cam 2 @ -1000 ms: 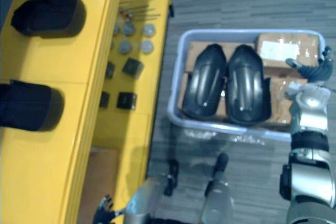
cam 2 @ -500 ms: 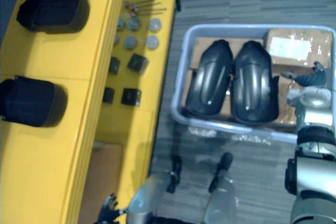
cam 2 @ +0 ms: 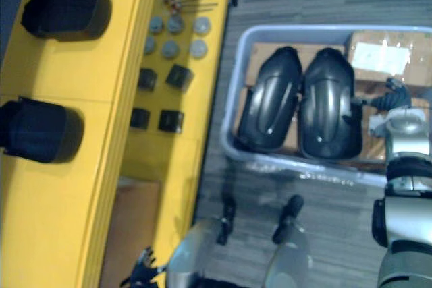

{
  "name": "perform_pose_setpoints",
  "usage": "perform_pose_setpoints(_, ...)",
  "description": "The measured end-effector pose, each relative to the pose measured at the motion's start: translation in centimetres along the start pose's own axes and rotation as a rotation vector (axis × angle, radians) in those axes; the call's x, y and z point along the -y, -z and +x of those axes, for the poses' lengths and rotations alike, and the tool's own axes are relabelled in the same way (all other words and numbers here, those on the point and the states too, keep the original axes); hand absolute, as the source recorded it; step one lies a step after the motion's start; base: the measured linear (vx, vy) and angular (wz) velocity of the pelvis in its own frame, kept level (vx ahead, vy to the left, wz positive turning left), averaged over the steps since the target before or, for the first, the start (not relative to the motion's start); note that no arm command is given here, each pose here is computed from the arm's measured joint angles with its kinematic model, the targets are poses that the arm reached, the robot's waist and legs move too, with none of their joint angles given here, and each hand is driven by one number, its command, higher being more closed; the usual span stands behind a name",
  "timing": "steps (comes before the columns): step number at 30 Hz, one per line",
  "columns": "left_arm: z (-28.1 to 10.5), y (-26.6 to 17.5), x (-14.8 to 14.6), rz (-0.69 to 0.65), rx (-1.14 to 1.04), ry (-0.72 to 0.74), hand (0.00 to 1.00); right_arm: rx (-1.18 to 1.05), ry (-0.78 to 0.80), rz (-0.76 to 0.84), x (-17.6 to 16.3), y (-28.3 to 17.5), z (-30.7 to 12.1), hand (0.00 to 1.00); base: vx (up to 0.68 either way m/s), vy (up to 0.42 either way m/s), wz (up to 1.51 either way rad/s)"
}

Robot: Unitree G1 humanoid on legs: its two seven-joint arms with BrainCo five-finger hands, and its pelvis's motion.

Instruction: Walk over and take plastic housings, then place them on the shelf

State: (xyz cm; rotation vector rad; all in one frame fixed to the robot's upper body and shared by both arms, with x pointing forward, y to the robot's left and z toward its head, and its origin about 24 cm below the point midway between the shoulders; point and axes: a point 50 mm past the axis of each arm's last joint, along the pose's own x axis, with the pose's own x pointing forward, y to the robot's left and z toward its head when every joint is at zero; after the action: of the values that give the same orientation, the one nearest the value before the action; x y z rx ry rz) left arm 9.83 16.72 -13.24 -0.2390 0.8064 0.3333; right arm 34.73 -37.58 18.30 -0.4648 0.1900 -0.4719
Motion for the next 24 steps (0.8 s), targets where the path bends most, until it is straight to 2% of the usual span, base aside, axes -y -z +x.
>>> perform_pose_setpoints(1,0.0,0.0,0.1,0.003,-0.002,0.001,0.00,-0.002,-0.006,-0.012,0.0,0.0,0.0,1.00,0.00,0.000,0.00)
perform_pose_setpoints(10,0.3,-0.2,0.6,0.019,0.003,0.014,0.00,-0.043,0.038,-0.266,1.2,0.6,-0.1,1.00,-0.05,0.033,0.06)
perform_pose_setpoints(17,0.3,0.0,1.1,0.039,0.013,0.013,0.00,-0.101,0.151,-0.520,1.2,0.6,0.0,1.00,-0.02,0.002,0.03)
perform_pose_setpoints(24,0.2,0.3,1.2,0.053,0.003,0.019,0.00,-0.179,0.273,-0.598,1.8,1.6,-0.2,1.00,0.00,0.000,0.00)
